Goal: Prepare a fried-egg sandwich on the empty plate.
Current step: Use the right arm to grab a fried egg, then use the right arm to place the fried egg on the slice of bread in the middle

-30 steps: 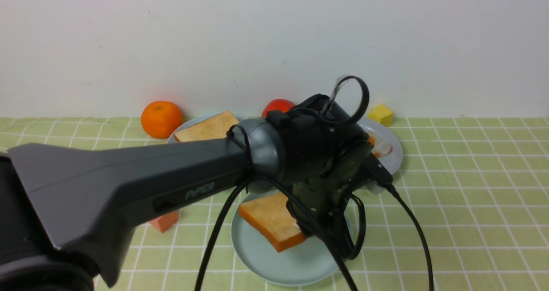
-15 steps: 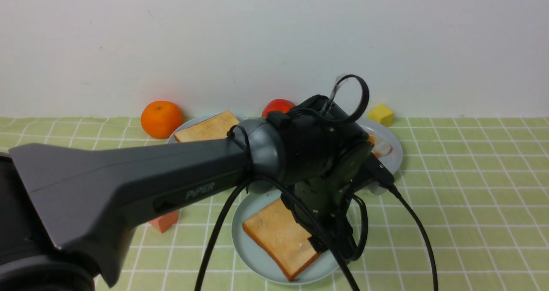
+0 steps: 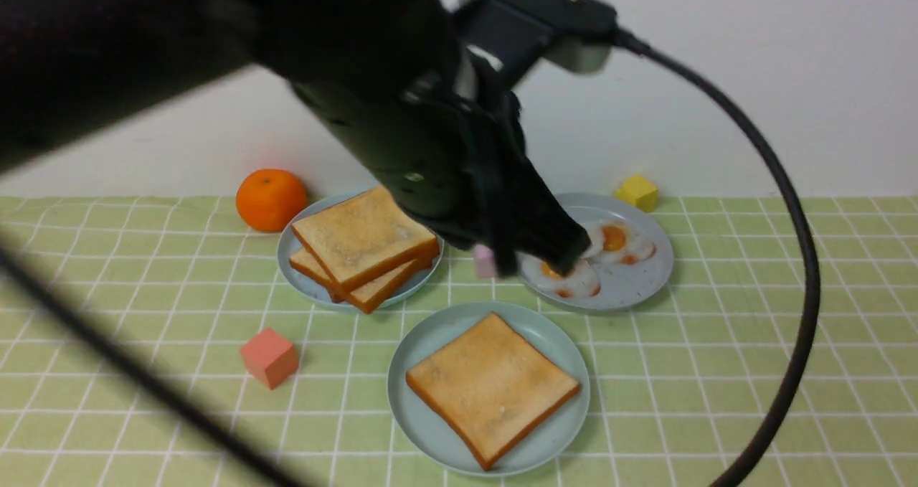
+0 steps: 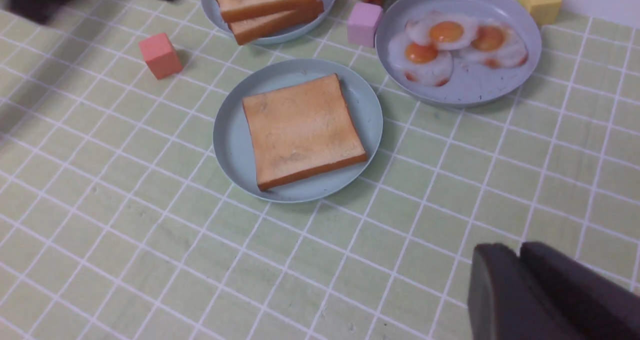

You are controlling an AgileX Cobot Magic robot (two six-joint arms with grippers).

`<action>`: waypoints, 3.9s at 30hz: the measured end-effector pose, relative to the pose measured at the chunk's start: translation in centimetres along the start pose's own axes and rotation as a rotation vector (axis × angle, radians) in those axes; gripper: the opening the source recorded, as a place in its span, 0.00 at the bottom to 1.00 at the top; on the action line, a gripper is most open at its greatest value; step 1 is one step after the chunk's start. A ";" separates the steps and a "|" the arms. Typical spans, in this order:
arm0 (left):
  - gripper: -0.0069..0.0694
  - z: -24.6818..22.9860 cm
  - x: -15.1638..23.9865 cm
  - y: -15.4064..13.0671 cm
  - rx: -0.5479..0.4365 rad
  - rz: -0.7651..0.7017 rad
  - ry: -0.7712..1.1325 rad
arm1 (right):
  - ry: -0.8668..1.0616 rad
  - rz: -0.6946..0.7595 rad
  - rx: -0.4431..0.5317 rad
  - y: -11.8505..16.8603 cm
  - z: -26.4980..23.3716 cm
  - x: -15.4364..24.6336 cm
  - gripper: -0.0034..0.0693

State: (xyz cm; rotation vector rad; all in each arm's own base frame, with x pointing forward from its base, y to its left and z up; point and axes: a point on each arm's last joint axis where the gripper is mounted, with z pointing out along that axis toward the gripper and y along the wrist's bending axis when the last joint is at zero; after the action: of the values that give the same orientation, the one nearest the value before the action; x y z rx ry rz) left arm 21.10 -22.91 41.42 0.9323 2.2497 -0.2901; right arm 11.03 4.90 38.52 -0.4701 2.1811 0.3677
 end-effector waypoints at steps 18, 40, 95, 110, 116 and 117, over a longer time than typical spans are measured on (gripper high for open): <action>0.07 -9.0 18.4 0.6 0.152 -0.141 -0.600 | 0.298 0.045 0.000 -6.1 21.0 -5.5 0.22; 0.07 -10.5 19.7 1.1 0.112 -0.118 -0.737 | 0.272 -0.956 -0.182 -10.1 37.4 -5.7 0.59; 0.08 -10.5 19.7 1.2 0.093 -0.097 -0.740 | 0.228 -1.263 -0.078 -11.8 41.9 -3.5 0.14; 0.09 -10.2 20.0 1.2 0.085 -0.098 -0.692 | 0.133 -1.002 -0.068 -9.0 31.5 -10.8 0.14; 0.09 -10.0 20.2 1.2 0.081 -0.098 -0.662 | 0.140 -0.809 -0.063 -7.2 24.5 -13.2 0.14; 0.10 -10.0 20.2 1.2 0.081 -0.099 -0.661 | 0.149 -0.787 -0.056 -6.7 23.4 -13.5 0.14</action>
State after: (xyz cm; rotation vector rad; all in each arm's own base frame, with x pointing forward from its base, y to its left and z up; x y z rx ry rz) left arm 6.49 -6.73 35.53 0.6390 1.6798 -0.6349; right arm 37.80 11.40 34.74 -1.3528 1.9351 -0.0446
